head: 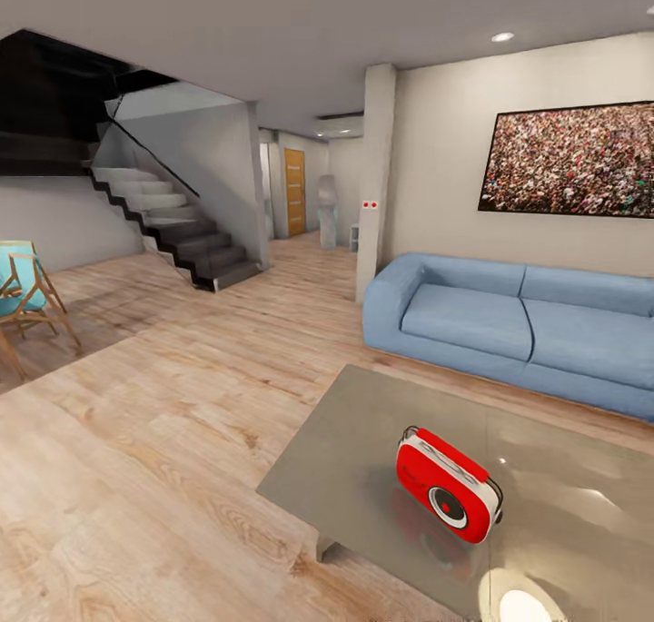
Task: Turn on the radio receiver that's on the table in the living room.
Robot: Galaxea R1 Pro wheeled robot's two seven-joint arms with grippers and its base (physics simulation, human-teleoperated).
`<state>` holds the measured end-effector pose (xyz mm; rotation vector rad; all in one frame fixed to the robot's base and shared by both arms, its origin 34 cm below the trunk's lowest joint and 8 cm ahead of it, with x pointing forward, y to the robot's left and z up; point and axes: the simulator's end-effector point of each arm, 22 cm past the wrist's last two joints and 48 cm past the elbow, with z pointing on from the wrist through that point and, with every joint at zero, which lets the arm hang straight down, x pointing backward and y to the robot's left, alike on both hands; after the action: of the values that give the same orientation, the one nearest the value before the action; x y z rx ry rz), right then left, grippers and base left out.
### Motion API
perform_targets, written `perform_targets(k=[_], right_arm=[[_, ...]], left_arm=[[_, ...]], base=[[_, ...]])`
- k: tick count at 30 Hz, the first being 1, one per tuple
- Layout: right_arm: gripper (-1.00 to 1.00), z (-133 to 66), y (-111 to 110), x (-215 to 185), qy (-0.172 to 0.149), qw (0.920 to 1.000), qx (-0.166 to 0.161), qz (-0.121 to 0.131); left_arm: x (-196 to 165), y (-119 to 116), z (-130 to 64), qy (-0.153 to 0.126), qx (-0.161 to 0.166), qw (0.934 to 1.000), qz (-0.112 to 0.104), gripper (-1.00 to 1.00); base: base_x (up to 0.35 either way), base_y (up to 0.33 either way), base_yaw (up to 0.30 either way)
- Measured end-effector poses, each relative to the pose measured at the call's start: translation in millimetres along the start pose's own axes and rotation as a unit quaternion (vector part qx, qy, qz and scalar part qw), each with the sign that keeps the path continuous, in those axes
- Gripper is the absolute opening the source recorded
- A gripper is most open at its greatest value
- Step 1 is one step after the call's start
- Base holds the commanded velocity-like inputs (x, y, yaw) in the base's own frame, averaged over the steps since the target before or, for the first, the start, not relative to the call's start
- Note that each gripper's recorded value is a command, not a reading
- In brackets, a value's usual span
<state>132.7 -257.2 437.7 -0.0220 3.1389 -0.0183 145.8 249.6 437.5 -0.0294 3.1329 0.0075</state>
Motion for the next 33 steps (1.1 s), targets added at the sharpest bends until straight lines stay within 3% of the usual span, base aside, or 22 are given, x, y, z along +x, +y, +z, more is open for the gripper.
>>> perform_targets(k=[22,33], right_arm=[[1.00,0.0,0.0,0.0,0.000,1.0000,0.000,0.000],[1.00,0.0,-0.3,0.0,0.000,1.0000,0.001,0.000]], left_arm=[[0.0,0.0,0.0,0.000,0.000,1.0000,0.000,1.00],[0.0,0.8,0.0,0.000,0.000,1.0000,0.000,1.00]], base=[[0.000,0.000,-0.281],[0.192,0.092,-0.046]])
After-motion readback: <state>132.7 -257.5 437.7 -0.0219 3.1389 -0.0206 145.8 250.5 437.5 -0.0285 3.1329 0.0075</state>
